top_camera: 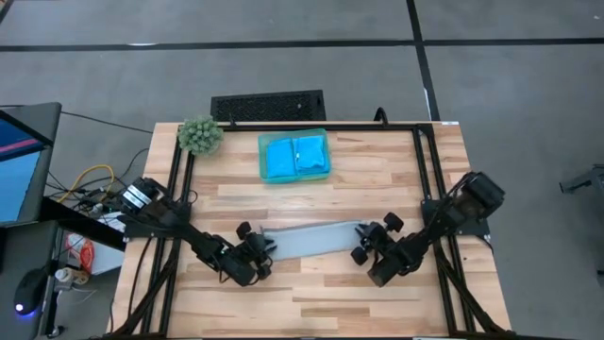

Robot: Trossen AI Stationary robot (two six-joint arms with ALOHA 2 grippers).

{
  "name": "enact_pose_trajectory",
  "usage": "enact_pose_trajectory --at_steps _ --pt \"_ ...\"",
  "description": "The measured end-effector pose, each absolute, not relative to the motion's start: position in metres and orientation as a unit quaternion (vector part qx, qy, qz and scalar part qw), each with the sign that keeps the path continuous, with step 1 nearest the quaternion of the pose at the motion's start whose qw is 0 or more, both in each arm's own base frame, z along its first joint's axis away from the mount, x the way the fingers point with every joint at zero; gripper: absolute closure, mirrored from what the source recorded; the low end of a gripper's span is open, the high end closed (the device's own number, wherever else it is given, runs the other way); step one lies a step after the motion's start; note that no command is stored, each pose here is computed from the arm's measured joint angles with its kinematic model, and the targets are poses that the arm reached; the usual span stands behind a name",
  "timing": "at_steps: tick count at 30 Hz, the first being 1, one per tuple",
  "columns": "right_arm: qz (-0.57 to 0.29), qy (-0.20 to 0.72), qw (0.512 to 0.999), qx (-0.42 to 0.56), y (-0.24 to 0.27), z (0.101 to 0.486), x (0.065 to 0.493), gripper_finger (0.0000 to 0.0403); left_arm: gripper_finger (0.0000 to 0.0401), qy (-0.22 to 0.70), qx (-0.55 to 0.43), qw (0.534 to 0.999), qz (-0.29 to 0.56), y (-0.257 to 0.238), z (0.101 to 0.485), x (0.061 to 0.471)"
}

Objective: Fold microfiber towels
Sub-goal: Fold the gray microfiber towel

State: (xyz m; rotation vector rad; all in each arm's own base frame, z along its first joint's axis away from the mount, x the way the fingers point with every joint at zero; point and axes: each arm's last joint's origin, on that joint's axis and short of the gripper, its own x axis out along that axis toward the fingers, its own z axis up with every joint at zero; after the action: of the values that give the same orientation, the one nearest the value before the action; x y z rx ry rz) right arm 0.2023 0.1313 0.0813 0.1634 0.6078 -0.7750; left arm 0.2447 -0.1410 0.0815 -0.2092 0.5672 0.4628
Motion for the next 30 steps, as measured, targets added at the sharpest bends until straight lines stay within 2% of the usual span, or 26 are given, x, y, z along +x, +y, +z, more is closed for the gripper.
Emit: enact_pose_trajectory --at_steps 3,7,13,16,20,30 --pt "-0.362 0.290 0.877 0.124 0.129 0.106 0.200 0.0299 0.0315 0.278 -0.105 0.933 0.201 -0.146 0.092 0.251" --pt "-0.362 0.313 0.848 0.225 0.118 0.136 0.192 0.0281 0.0315 0.263 -0.109 0.940 0.188 -0.151 0.105 0.258" --pt "-0.335 0.367 0.818 0.290 0.104 0.163 0.184 0.0196 0.0315 0.243 -0.090 0.949 0.178 -0.157 0.121 0.267" --pt "-0.334 0.387 0.802 0.309 0.099 0.162 0.187 0.0151 0.0315 0.248 -0.078 0.949 0.179 -0.156 0.120 0.267" --pt "-0.342 0.414 0.783 0.314 0.098 0.152 0.192 0.0118 0.0315 0.263 -0.073 0.942 0.193 -0.153 0.117 0.264" --pt "-0.337 0.444 0.753 0.351 0.103 0.119 0.217 0.0113 0.0315 0.287 -0.068 0.931 0.214 -0.149 0.111 0.259"
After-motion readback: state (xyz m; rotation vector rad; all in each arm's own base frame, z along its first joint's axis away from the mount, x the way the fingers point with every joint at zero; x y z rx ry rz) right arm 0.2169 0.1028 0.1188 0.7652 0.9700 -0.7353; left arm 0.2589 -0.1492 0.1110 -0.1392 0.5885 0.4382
